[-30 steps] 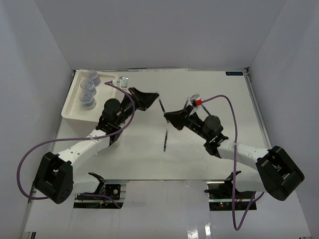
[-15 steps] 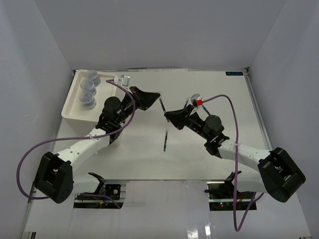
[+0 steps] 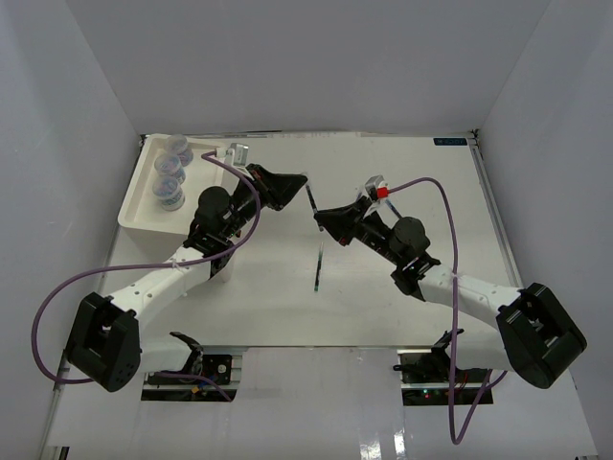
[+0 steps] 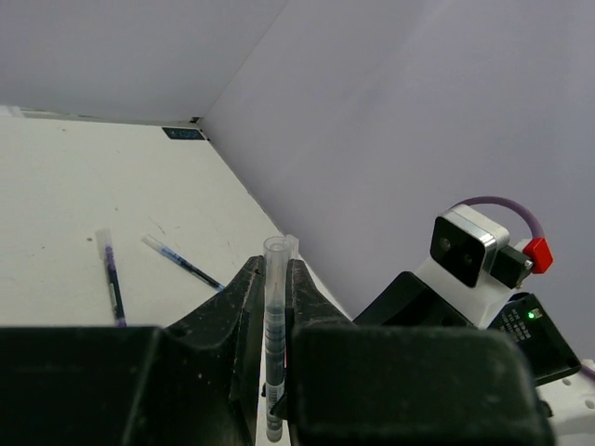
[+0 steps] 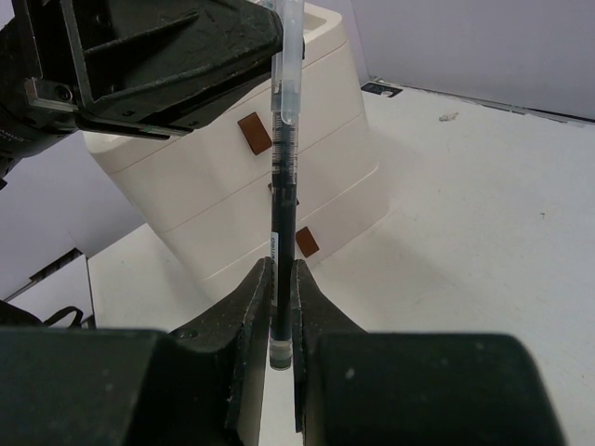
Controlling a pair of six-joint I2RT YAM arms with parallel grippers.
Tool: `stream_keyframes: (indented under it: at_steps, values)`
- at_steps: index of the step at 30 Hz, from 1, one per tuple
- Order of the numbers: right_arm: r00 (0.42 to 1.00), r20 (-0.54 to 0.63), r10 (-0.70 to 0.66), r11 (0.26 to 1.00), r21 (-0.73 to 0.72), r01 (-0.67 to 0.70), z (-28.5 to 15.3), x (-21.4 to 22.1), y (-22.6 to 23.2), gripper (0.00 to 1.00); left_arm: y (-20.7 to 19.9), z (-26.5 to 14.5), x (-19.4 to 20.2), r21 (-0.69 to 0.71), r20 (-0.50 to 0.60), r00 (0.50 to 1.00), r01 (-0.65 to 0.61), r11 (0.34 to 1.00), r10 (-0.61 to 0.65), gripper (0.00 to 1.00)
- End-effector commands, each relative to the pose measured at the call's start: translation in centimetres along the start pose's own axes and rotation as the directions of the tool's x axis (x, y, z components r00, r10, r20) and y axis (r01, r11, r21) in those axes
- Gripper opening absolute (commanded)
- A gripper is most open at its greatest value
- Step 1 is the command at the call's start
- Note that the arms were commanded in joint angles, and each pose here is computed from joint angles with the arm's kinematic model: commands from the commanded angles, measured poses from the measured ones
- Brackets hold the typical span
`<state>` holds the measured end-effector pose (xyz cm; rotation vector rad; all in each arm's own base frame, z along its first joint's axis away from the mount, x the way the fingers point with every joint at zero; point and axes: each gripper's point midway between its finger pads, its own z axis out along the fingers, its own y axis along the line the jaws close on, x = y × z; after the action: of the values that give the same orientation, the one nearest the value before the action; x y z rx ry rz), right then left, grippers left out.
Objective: Sort the stationery into containers
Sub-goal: Close the pen cap on the pen.
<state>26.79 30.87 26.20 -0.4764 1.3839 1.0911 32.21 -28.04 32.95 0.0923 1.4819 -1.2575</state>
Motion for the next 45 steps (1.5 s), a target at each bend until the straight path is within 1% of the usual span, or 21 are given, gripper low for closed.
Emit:
stream_keyframes:
  at_steps: [1, 6, 10, 14, 18, 26, 28, 29, 31, 33, 36, 39, 45]
  values:
    - [0.977, 0.203, -0.065, 0.997, -0.031, 0.073, 1.1, -7.2, 1.8, 0.08, -1.0, -0.6, 2.4, 0.048, -0.103, 0.991, -0.077, 0.996, 0.082, 0.00]
    - [0.972, 0.221, -0.074, 0.996, -0.027, 0.082, 0.4, -7.6, 2.0, 0.08, -1.5, -0.9, 2.2, 0.064, -0.086, 0.991, -0.096, 0.993, 0.101, 0.00]
    - [0.966, 0.241, -0.090, 0.995, -0.023, 0.098, 0.3, -8.3, 2.1, 0.08, -2.1, -0.9, 3.0, 0.103, -0.118, 0.990, -0.061, 0.993, 0.073, 0.01]
    - [0.958, 0.264, -0.109, 0.992, -0.036, 0.123, 0.2, -9.4, 2.6, 0.08, -2.8, -1.0, 4.2, 0.149, -0.164, 0.985, -0.024, 0.988, 0.048, 0.04]
    - [0.953, 0.275, -0.131, 0.987, -0.059, 0.152, -0.1, -10.2, 3.3, 0.08, -3.4, -1.0, 3.9, 0.166, -0.168, 0.984, -0.024, 0.986, 0.052, 0.07]
    - [0.939, 0.308, -0.155, 0.981, -0.062, 0.182, -1.3, -11.7, 4.0, 0.08, -4.1, -1.3, 2.6, 0.158, -0.150, 0.985, -0.059, 0.986, 0.083, 0.07]
    - [0.942, 0.297, -0.156, 0.981, -0.065, 0.183, -1.4, -11.6, 4.1, 0.08, -4.1, -1.2, 2.5, 0.149, -0.156, 0.984, -0.057, 0.987, 0.081, 0.11]
    - [0.942, 0.296, -0.157, 0.979, -0.079, 0.188, -1.5, -11.6, 4.4, 0.08, -4.2, -1.3, 2.5, 0.148, -0.163, 0.983, -0.056, 0.987, 0.080, 0.14]
    - [0.945, 0.289, -0.151, 0.979, -0.090, 0.184, -1.6, -11.4, 4.6, 0.08, -4.8, -1.1, 2.0, 0.158, -0.160, 0.984, -0.057, 0.986, 0.082, 0.16]
    - [0.948, 0.283, -0.146, 0.979, -0.096, 0.179, -1.7, -11.1, 4.7, 0.08, -5.0, -1.1, 1.8, 0.158, -0.165, 0.982, -0.062, 0.985, 0.088, 0.21]
    - [0.954, 0.264, -0.142, 0.978, -0.109, 0.176, -1.5, -10.7, 4.8, 0.08, -5.7, -0.9, 1.0, 0.167, -0.154, 0.983, -0.071, 0.983, 0.097, 0.25]
    - [0.957, 0.254, -0.137, 0.978, -0.121, 0.172, -1.4, -10.5, 4.9, 0.08, -6.4, -0.8, 0.2, 0.180, -0.137, 0.985, -0.079, 0.981, 0.104, 0.31]
    - [0.961, 0.240, -0.140, 0.981, -0.098, 0.167, -1.4, -10.2, 4.4, 0.08, -7.1, -0.7, -0.5, 0.200, -0.121, 0.987, -0.077, 0.977, 0.103, 0.35]
